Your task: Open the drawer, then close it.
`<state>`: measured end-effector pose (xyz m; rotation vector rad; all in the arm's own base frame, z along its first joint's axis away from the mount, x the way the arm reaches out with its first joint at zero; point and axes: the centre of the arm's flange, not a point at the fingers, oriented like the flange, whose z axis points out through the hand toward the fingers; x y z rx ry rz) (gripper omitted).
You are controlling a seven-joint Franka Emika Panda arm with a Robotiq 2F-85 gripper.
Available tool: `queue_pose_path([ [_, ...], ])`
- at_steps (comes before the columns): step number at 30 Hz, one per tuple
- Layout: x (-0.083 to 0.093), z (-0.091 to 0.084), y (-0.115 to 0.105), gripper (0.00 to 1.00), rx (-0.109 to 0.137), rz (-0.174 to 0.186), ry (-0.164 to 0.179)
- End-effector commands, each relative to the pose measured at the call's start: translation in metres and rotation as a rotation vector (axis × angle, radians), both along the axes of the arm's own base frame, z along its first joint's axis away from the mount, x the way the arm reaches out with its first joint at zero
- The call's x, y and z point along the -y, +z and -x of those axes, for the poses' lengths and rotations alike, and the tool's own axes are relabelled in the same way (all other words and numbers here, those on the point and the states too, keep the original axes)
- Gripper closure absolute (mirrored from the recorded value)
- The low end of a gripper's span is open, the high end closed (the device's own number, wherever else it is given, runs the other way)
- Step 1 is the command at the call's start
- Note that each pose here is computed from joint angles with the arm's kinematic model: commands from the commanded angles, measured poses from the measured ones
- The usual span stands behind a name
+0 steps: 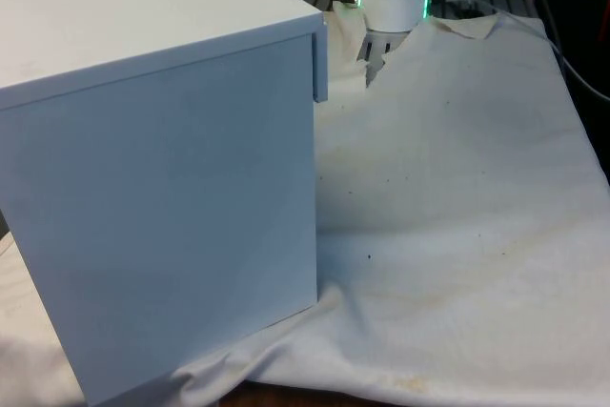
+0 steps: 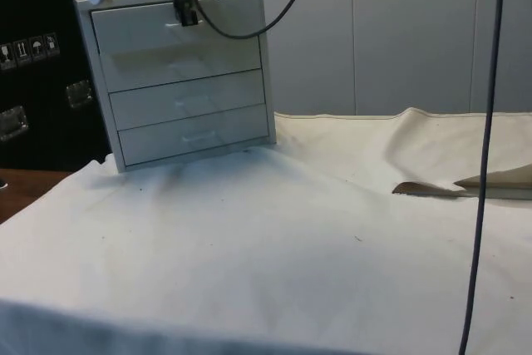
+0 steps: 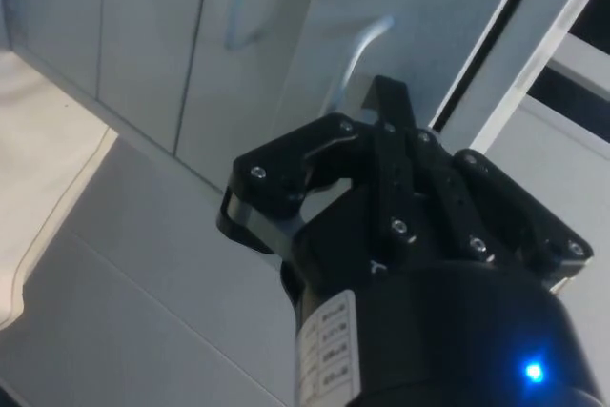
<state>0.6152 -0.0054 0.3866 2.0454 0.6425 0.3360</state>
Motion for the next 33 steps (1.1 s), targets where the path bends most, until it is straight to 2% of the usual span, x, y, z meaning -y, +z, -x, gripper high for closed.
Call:
queue_pose_path([
  [1, 0.001, -0.001, 0.0, 1.0, 0.002, 0.002, -0.001],
  [4, 0.008, -0.008, 0.0, 1.0, 0.015, 0.01, -0.002],
  [8, 0.012, -0.013, -0.001, 1.0, 0.022, 0.02, -0.012],
  [9, 0.009, -0.01, -0.002, 1.0, 0.015, 0.019, -0.017],
  [10, 0.013, -0.014, -0.001, 1.0, 0.023, 0.021, -0.013],
  [16, 0.015, -0.017, -0.002, 1.0, 0.03, 0.027, -0.022],
  [33, 0.011, -0.012, -0.001, 1.0, 0.026, 0.027, -0.032],
])
